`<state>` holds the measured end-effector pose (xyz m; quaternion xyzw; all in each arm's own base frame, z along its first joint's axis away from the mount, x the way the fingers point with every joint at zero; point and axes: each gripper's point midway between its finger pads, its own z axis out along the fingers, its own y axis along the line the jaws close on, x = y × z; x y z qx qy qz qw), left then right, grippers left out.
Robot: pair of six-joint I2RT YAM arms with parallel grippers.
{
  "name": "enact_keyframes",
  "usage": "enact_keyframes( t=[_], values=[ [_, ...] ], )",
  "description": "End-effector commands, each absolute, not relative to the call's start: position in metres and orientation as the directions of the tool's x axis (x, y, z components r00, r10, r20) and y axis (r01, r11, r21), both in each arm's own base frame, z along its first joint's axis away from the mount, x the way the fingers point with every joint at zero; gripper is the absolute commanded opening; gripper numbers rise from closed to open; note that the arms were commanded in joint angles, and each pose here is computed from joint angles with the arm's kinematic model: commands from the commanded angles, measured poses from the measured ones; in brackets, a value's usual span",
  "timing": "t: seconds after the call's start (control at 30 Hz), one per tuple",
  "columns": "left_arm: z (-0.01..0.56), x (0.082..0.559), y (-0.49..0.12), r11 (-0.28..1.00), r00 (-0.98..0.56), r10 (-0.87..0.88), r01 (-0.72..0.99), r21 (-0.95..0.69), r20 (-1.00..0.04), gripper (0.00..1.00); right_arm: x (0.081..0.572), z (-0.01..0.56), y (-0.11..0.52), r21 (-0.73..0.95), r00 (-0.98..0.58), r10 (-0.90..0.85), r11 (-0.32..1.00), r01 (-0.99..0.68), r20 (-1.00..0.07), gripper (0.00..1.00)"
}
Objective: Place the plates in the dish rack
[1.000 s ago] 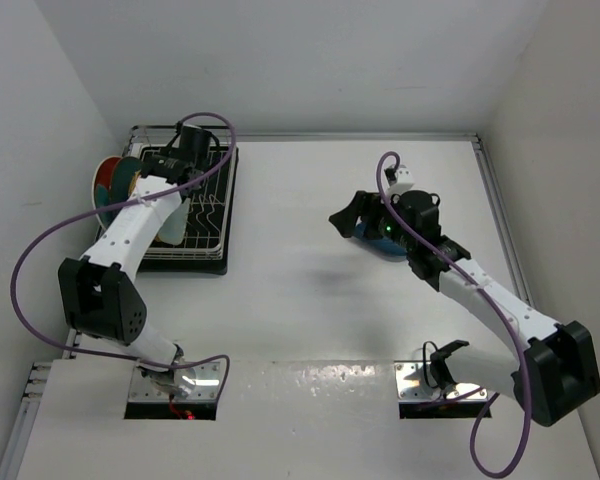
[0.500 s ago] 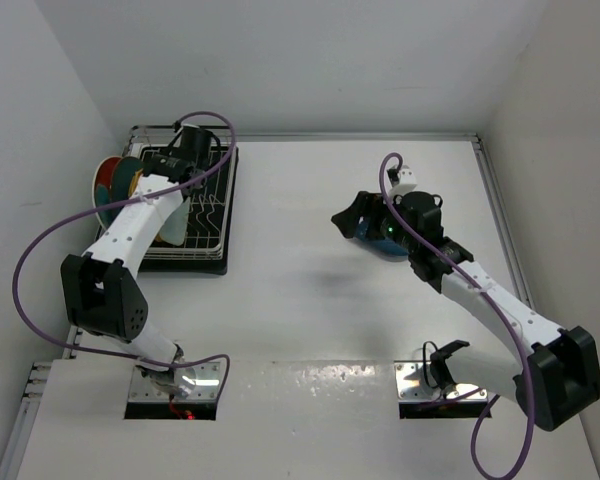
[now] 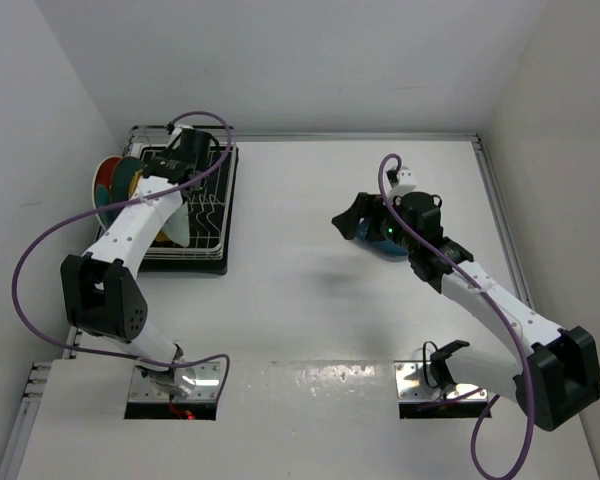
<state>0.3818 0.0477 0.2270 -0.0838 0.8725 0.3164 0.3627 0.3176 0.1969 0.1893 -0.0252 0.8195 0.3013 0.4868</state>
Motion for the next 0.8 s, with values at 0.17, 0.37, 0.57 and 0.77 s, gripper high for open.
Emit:
enact_keyframes(
  t=[0.17,0.37,0.57,0.77],
  values=[
    [0.204,0.412,0.052,0.735,-0.799,0.204,-0.257,0.628,-0.566,0.00,0.318,0.198,0.193,0.436,-0.485,0.238,0.829,-0.350,-0.842,1.00],
    [0.192,0.423,0.045,0.753,-0.813,0.242,-0.187,0.631,-0.530,0.05,0.316,0.189,0.187,0.404,-0.498,0.202,0.849,-0.340,-0.844,1.00],
    [0.211,0.424,0.051,0.744,-0.793,0.235,-0.226,0.629,-0.562,0.33,0.318,0.167,0.161,0.376,-0.545,0.199,0.896,-0.235,-0.814,1.00],
    [0.253,0.428,0.052,0.747,-0.737,0.251,-0.265,0.609,-0.628,0.66,0.328,0.109,0.088,0.312,-0.704,0.316,0.940,0.140,-0.636,1.00]
  ],
)
